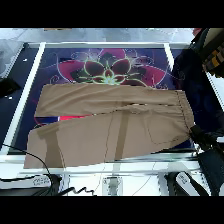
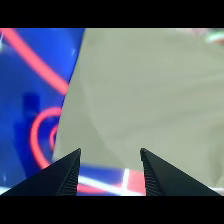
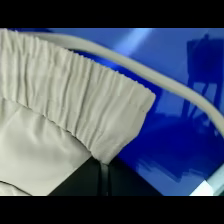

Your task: Fold the clothes and pants, and hang the long-sleeved shirts on hangers.

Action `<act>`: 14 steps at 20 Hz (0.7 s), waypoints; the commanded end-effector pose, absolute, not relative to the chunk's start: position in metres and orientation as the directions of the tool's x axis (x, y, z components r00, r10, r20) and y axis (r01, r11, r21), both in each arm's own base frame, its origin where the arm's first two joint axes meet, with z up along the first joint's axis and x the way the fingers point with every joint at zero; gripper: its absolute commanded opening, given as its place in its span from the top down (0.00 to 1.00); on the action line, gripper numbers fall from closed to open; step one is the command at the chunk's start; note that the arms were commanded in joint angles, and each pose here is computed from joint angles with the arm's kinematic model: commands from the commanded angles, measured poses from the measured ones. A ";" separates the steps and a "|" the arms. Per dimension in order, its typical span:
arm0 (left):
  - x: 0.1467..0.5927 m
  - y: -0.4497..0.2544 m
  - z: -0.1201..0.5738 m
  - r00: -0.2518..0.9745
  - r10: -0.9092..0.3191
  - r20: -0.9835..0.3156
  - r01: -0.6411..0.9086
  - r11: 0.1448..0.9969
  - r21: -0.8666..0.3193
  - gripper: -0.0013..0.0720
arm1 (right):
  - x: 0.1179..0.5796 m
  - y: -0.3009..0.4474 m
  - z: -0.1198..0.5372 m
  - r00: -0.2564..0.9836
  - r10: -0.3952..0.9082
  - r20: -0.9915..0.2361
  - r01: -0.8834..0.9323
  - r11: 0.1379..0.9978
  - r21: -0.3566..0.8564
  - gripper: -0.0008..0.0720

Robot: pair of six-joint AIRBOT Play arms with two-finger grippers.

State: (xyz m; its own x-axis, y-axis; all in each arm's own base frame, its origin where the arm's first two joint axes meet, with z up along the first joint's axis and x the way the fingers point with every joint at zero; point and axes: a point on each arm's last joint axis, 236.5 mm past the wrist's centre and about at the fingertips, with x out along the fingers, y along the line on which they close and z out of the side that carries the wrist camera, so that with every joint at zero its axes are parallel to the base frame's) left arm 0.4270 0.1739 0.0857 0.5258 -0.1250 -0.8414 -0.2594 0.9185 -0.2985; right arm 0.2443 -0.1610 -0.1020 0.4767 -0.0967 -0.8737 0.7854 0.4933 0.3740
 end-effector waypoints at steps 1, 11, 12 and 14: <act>0.388 0.185 0.075 0.478 -0.135 -0.868 -0.380 0.859 -0.343 0.43 | 0.249 -0.169 -0.096 0.503 -0.140 -0.853 0.783 0.492 0.381 0.96; 0.192 0.193 0.009 -0.037 -0.089 -0.995 -0.773 0.633 -0.028 0.07 | 0.248 -0.165 -0.093 0.506 -0.127 -0.853 0.778 0.495 0.388 0.96; 0.184 0.186 -0.003 -0.067 -0.116 -0.991 -0.758 0.651 -0.025 0.07 | 0.248 -0.164 -0.093 0.504 -0.121 -0.855 0.777 0.495 0.389 0.96; 0.170 0.171 -0.024 -0.113 -0.166 -0.980 -0.709 0.704 -0.038 0.07 | 0.247 -0.161 -0.094 0.501 -0.110 -0.859 0.777 0.495 0.389 0.96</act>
State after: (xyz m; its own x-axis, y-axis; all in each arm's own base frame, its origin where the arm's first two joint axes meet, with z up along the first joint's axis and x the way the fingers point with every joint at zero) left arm 0.2079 0.1880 0.0023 0.0192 -0.1086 -0.9939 -0.7384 0.6687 -0.0873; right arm 0.2484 -0.1655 -0.0928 0.5058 -0.1280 -0.8531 0.7776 0.4958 0.3867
